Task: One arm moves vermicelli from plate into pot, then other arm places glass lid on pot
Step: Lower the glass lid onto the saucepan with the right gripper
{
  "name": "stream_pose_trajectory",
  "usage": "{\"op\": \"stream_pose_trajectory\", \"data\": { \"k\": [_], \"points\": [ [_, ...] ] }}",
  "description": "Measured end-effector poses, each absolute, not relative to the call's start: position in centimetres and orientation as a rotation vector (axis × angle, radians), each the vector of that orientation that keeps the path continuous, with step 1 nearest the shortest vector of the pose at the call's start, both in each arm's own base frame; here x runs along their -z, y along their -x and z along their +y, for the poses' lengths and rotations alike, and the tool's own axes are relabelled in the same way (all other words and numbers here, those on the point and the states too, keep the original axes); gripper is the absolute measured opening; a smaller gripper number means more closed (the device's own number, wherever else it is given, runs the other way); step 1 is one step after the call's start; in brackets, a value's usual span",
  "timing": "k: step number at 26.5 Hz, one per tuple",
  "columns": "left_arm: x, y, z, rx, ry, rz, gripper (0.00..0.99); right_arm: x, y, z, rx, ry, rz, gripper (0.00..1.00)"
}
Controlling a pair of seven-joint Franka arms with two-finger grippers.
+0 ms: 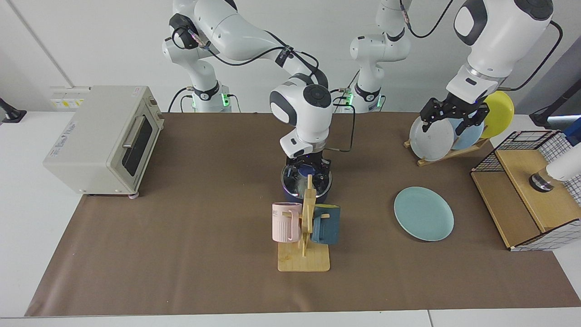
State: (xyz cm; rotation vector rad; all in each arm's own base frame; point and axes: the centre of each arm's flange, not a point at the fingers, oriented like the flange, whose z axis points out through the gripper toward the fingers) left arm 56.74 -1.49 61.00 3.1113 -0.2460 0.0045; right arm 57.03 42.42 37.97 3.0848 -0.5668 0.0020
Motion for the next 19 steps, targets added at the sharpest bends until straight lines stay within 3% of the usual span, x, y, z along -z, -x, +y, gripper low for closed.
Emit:
{"op": "stream_pose_trajectory", "data": {
  "k": [12, 15, 16, 19],
  "points": [
    [-61.0, -56.74, -1.53, -0.005, -3.111, -0.247, 0.991, -37.96, -57.06, 42.41, -0.001, -3.085, -0.568, 0.44],
    [-61.0, -56.74, -1.53, -0.005, -3.111, -0.247, 0.991, -38.04, -57.11, 42.39, -0.003, -3.085, -0.57, 0.51],
    [-61.0, -56.74, -1.53, -0.005, -3.111, -0.247, 0.991, -38.12, -57.14, 42.39, -0.004, -3.087, -0.571, 0.6],
    [-61.0, -56.74, -1.53, -0.005, -3.111, -0.247, 0.991, -38.43, -57.25, 42.44, -0.011, -3.091, -0.573, 0.73]
  ]
}}
